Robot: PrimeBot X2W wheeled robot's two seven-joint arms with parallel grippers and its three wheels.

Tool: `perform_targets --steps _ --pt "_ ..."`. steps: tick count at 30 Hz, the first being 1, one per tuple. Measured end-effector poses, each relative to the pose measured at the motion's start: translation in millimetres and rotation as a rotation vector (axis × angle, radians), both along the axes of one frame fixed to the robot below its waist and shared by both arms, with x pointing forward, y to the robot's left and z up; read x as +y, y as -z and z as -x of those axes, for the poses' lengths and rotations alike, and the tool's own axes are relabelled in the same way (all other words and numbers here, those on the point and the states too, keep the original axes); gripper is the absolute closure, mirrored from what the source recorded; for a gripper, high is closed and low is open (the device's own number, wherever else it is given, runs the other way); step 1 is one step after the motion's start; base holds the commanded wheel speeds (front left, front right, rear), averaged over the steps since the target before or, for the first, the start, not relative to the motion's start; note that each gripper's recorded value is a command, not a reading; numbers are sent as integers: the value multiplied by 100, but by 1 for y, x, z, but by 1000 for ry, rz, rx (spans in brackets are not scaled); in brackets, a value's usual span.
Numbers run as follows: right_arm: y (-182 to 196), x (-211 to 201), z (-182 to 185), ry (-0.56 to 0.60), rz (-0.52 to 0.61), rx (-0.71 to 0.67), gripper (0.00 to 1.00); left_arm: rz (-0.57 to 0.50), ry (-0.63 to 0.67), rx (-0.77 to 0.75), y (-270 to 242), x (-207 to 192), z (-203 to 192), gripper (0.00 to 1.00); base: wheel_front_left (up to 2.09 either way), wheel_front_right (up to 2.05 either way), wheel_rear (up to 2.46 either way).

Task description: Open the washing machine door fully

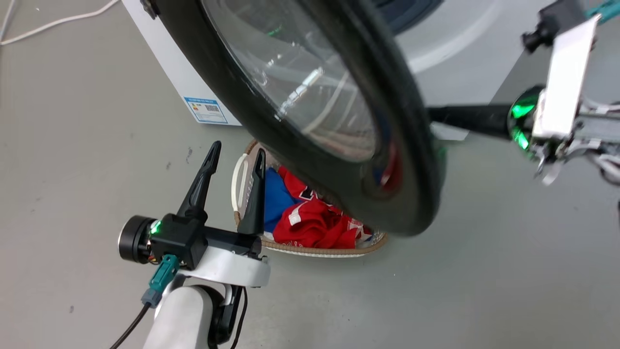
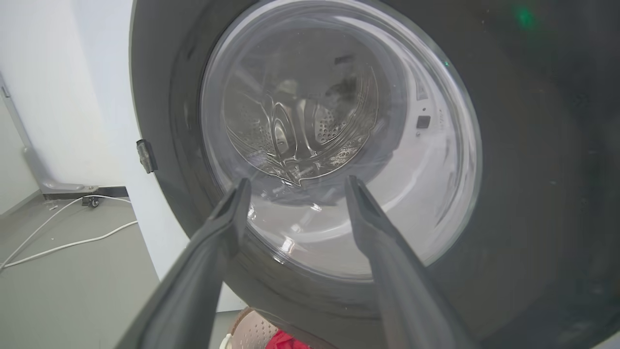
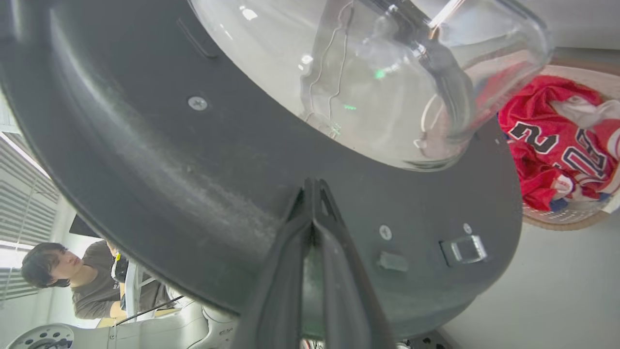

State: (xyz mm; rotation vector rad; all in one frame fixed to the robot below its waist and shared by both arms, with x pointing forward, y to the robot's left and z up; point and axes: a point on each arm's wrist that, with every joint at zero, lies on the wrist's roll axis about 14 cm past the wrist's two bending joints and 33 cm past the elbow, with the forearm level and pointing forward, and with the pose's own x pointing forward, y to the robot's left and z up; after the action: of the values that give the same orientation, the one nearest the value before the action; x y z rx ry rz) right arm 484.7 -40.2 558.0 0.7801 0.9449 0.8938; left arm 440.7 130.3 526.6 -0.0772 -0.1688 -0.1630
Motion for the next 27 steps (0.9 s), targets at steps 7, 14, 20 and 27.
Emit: perform_targets --steps 7,14,20,27 --pt "-5 26 40 -90 -55 12 100 8 -14 1 -3 4 12 0 0 0 0" --pt "-4 35 54 -62 -86 7 100 22 -26 -2 -7 7 18 0 0 0 0" --pt "-21 16 36 174 -168 -63 100 25 -19 1 -8 5 28 0 0 0 0" --pt "-48 -55 22 551 -307 -146 100 26 -10 17 -4 4 37 0 0 0 0"
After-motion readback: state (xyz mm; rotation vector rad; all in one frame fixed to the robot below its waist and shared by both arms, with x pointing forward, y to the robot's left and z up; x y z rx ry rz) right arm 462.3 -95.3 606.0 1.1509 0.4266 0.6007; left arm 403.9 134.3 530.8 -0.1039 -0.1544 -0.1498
